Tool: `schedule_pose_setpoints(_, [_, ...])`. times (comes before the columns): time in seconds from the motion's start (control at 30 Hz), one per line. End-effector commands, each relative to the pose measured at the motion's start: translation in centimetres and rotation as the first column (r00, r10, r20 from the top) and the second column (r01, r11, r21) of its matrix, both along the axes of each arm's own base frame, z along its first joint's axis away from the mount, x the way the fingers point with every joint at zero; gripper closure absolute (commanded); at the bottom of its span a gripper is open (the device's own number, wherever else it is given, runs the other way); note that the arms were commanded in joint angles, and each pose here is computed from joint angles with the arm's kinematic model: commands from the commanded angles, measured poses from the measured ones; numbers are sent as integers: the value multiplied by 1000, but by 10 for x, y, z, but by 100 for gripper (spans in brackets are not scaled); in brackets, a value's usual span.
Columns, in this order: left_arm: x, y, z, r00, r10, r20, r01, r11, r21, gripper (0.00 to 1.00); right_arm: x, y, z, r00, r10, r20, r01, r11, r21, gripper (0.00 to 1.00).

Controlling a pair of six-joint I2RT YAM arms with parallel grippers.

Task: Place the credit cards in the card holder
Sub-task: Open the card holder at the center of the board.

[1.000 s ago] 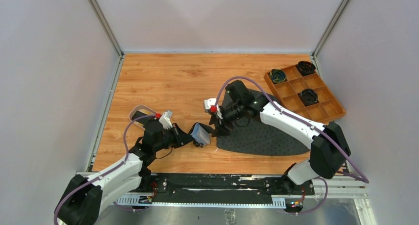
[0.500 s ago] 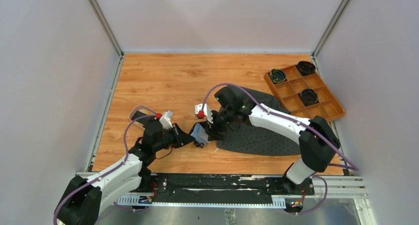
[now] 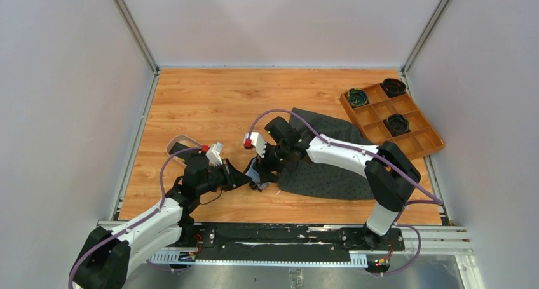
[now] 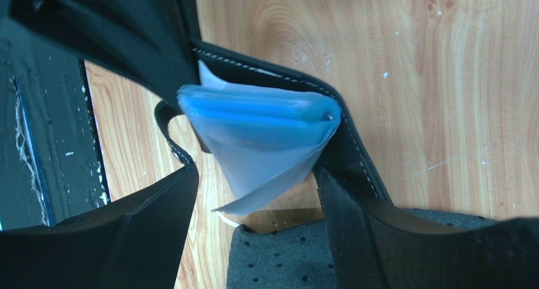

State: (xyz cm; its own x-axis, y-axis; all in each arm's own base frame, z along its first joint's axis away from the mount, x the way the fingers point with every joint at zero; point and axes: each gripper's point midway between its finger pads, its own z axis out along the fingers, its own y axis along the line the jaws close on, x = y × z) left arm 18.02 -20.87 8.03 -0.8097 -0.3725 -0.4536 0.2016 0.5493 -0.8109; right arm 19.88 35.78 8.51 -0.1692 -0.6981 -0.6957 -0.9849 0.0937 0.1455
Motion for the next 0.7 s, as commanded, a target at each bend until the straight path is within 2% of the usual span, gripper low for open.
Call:
schedule_pose_setpoints(0.0, [-7,0,-4,999,-34,-7,34,999,4,100,9,15,10,996,-87,-9,88,996,28,27])
schedule_pose_setpoints(0.67, [-10,-2,-4,998,-56,-13,56,998,-3,100,2,27,-8,988,-121,-97,122,993,-1,30])
